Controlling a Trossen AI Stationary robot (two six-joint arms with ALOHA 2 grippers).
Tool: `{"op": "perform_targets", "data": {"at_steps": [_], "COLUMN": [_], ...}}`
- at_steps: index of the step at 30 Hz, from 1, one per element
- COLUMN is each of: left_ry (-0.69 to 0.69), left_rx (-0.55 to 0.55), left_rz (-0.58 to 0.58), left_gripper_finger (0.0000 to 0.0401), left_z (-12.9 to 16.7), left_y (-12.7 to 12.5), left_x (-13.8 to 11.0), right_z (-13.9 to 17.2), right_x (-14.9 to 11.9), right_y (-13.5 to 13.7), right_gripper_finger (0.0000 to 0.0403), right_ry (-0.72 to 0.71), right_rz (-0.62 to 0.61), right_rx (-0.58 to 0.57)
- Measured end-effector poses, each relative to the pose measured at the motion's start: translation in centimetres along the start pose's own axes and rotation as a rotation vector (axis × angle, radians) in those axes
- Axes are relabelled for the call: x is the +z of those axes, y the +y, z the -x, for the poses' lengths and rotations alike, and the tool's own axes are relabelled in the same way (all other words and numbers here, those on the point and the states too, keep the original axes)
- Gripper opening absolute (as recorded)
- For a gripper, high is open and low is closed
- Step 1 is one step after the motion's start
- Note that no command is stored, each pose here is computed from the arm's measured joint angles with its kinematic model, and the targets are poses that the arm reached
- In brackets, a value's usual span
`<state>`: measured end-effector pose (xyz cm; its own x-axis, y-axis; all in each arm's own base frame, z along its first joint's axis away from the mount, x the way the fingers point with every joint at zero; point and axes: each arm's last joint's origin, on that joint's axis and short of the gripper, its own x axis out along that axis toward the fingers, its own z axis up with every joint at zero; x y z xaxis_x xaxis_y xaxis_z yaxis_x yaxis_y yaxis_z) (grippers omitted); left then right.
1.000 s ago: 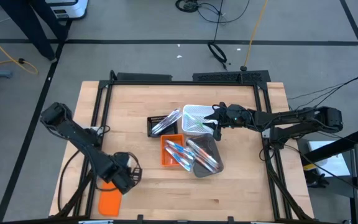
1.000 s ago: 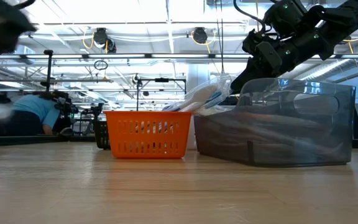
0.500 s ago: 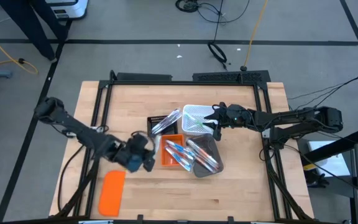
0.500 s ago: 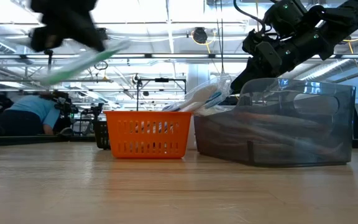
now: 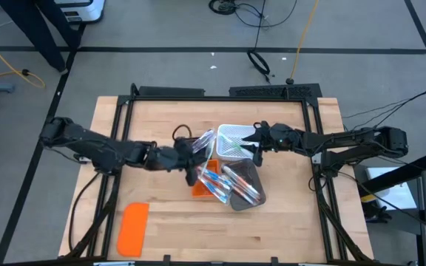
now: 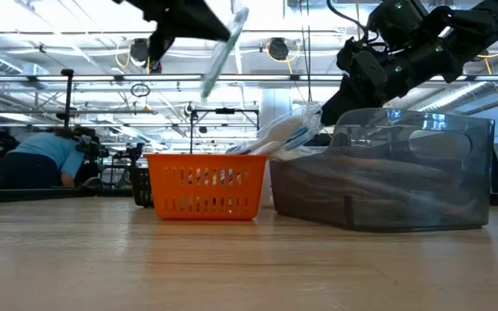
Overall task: Pick & Place Toothbrushes
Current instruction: Put the green toothbrush into the white bin
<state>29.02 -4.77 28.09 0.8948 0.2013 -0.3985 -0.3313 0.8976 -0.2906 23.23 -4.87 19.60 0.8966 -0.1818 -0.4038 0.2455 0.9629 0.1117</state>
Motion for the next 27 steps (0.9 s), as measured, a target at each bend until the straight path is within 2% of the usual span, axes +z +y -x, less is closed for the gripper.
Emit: {"op": "perform_targets", "data": {"at_steps": [8, 15, 20, 27], "left_ry": [-0.150, -0.231, -0.268, -0.325], "left_rx": [-0.034, -0.091, -0.075, -0.091], "left_rz": [-0.135, -0.207, -0.238, -0.242], "left_gripper_finger": [0.0000, 0.0000, 0.0000, 0.0000], "left_z": [-1.6, -4.0, -5.7, -7.6], "left_y": [1.4, 2.2, 2.8, 3.2], "left_x": [2.2, 2.8, 2.5, 2.1], "right_z": [0.3, 0.8, 1.2, 1.4], "right_x": [2.1, 3.7, 4.4, 4.8], "right_y": [0.7, 0.9, 1.2, 1.5], "right_gripper_finger": [0.0130, 0.0130, 0.0130, 0.0130], "right_ry": [-0.207, -0.375, -0.443, -0.489], "right_rz": [-0.005, -0.025, -0.041, -0.034], "right_rx": [0.178, 0.216, 0.312, 0.323]}}
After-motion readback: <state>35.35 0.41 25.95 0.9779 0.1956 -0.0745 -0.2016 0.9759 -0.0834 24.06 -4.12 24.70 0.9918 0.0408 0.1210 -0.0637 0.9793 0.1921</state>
